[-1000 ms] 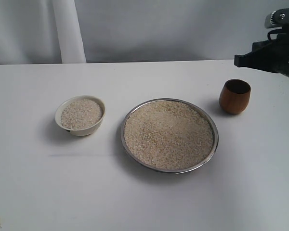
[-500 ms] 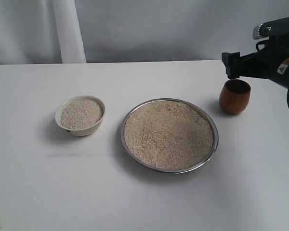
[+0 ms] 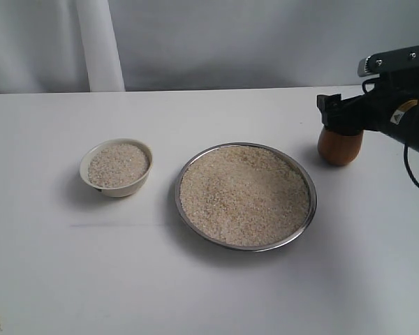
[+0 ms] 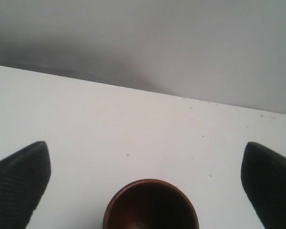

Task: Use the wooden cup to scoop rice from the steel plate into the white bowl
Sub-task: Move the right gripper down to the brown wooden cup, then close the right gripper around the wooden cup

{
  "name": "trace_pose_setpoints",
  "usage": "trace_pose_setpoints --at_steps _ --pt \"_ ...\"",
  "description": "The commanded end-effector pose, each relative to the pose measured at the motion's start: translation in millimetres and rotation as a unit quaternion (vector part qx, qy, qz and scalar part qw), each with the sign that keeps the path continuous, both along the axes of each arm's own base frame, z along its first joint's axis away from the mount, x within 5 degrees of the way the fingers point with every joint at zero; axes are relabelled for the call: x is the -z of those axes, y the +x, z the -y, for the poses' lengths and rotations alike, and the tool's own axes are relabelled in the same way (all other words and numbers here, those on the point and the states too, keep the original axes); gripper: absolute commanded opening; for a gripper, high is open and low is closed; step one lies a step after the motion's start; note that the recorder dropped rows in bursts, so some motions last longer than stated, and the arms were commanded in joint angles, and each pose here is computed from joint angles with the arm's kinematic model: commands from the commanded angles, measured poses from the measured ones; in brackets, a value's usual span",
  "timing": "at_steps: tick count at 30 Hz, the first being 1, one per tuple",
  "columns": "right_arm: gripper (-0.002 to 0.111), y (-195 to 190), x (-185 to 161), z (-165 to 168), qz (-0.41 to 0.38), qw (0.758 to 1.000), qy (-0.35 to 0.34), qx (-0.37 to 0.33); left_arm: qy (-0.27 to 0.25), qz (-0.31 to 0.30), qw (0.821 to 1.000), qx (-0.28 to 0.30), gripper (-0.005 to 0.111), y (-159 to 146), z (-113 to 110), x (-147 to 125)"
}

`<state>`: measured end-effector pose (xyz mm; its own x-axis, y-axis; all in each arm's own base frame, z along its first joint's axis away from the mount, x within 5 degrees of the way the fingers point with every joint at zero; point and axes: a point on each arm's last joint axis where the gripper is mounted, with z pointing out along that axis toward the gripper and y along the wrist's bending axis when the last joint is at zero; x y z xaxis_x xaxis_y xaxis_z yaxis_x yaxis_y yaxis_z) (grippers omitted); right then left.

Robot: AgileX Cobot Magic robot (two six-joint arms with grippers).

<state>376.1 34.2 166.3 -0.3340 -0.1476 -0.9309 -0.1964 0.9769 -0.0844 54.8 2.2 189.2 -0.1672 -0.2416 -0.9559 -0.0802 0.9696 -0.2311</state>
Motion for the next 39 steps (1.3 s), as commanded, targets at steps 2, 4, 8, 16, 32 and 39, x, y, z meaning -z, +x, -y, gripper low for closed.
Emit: trace_pose_setpoints --at_steps 2,4,8,16,32,39 --pt "0.103 6.3 12.9 7.6 0.016 1.0 0.0 0.006 -0.004 0.002 1.0 0.002 0.0 0.2 0.4 0.1" --pt "0.103 7.5 18.3 8.2 0.018 1.0 0.001 0.006 -0.004 0.002 1.0 0.002 0.0 0.2 0.4 0.1" --pt "0.103 8.7 27.3 7.0 0.019 1.0 -0.005 -0.007 -0.004 0.002 1.0 0.002 0.0 0.2 0.4 0.1" --pt "0.103 8.2 32.1 4.4 0.013 0.999 -0.018 -0.028 -0.004 0.002 1.0 0.002 0.0 0.2 0.4 0.1" --pt "0.103 10.5 64.3 11.2 -0.004 1.0 -0.005 -0.012 -0.004 0.002 1.0 0.002 0.0 0.2 0.4 0.1" --pt "0.103 11.0 78.2 13.3 -0.003 1.0 0.002 -0.008 -0.004 0.002 1.0 0.002 0.0 0.2 0.4 0.1"
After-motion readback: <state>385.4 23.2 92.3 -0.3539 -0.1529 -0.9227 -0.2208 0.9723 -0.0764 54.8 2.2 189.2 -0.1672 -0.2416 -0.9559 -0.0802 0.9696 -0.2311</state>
